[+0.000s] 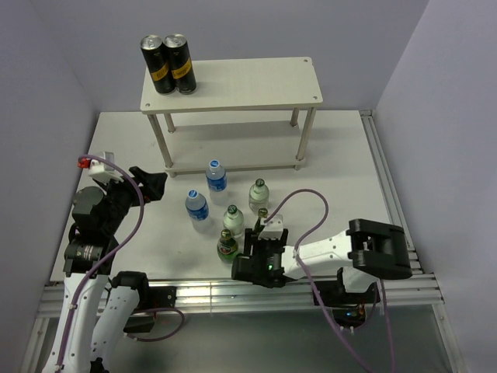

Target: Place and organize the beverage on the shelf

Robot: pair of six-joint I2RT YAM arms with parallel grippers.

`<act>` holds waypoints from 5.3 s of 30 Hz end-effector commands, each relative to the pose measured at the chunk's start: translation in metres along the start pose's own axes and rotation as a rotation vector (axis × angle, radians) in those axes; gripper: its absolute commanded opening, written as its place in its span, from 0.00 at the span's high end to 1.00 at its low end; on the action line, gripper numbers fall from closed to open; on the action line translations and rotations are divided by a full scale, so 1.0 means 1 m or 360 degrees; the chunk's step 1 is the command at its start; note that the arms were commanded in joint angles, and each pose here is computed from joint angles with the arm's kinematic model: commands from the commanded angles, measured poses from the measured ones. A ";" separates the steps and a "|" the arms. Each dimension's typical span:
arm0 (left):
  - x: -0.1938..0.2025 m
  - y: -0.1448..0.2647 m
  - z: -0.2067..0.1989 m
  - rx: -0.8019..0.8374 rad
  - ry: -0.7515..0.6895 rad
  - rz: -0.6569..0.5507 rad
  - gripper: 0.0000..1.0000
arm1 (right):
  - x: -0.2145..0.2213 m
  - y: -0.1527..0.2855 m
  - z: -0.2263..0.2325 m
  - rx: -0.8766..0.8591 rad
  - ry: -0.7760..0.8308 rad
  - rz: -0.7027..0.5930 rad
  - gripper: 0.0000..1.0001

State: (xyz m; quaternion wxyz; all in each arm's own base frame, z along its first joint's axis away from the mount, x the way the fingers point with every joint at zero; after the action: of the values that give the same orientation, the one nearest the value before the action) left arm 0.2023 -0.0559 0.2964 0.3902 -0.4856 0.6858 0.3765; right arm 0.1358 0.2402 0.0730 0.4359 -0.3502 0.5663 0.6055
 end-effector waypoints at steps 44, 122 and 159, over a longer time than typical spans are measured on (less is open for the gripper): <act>-0.012 0.004 0.002 -0.0039 -0.0054 -0.0098 0.01 | -0.485 0.057 -0.011 -0.0088 0.0088 -0.0762 1.00; -0.010 -0.001 0.008 -0.0092 -0.0046 -0.0076 0.01 | -0.447 -0.116 -0.020 -0.0376 -0.0090 -0.0499 0.00; -0.014 0.002 0.009 -0.0085 -0.0043 -0.0112 0.01 | -0.121 -0.012 -0.007 -0.0594 -0.0155 0.0247 0.00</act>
State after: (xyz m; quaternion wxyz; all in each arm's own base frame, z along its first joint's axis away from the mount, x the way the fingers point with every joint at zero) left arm 0.2077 -0.0431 0.2938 0.3790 -0.5053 0.6633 0.4013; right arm 0.1777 0.2045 0.1640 0.3024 -0.3568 0.4812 0.7414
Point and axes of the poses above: each gripper's point midway between its finger pads, its own y axis back along the fingers, its own z axis along the line the jaws close on, x = y × z, the point moved 5 cm from there along y, back along the fingers, and after that the axes turned 3 degrees about -y, right-handed, at the moved point
